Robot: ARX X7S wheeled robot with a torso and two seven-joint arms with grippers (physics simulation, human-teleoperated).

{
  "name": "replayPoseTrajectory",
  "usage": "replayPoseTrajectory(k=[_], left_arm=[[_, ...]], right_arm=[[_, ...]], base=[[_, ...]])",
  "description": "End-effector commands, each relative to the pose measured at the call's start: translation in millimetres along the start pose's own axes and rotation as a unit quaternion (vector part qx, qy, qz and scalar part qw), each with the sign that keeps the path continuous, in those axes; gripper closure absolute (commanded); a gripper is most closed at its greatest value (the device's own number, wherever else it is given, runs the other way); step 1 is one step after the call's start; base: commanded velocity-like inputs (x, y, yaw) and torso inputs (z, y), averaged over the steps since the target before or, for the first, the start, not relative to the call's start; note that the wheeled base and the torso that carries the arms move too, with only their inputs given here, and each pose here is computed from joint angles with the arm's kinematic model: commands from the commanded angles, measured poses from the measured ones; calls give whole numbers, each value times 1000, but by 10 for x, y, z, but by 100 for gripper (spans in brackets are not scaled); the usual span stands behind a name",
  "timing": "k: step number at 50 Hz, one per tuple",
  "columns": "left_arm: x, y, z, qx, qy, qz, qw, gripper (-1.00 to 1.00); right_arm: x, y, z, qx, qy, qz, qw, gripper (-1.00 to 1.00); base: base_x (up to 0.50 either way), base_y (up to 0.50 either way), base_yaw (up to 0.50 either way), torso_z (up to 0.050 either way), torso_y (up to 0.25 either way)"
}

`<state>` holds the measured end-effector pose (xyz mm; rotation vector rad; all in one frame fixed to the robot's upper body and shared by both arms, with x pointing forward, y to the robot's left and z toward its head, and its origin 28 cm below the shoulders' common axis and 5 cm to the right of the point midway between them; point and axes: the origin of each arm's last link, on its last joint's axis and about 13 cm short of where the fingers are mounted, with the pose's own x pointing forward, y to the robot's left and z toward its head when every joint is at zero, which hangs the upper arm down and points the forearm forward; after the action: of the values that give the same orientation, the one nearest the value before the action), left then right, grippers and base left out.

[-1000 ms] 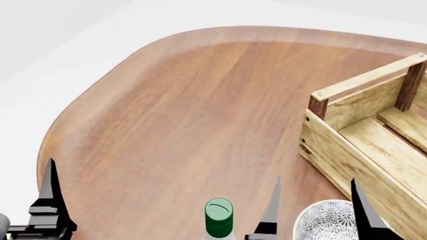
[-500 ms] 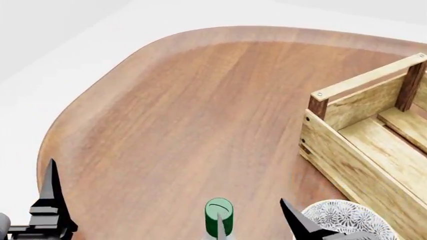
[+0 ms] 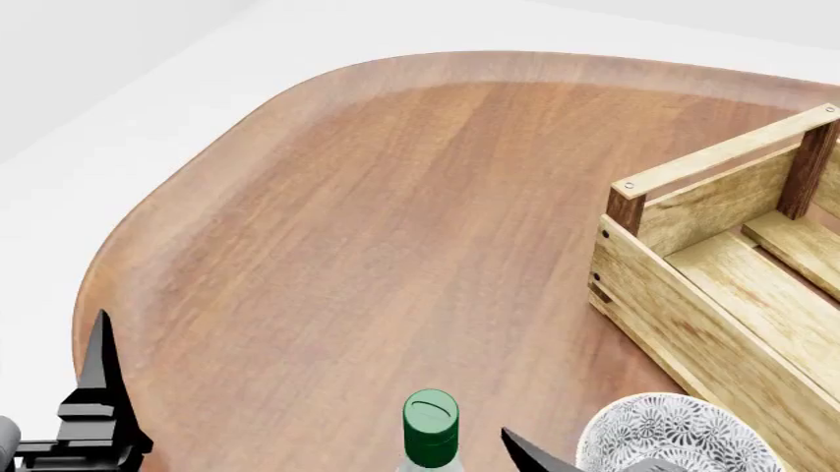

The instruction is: Pick up the salad dressing and put it in the tray.

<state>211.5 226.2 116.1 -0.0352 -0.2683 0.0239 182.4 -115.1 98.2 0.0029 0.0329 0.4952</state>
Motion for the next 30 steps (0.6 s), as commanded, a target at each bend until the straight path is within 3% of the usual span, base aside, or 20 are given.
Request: replayPoseTrajectory(k=[1, 30], left_arm=[[1, 0, -5, 0, 1, 1, 1000, -100], [-4, 6, -26, -2, 4, 3, 1000, -100]], right_arm=[[36, -39, -67, -20, 17, -15, 1000, -100], [353, -105, -365, -41, 67, -16, 997, -100]], base=[[0, 0, 0, 0, 0], [0, 0, 0, 0, 0]])
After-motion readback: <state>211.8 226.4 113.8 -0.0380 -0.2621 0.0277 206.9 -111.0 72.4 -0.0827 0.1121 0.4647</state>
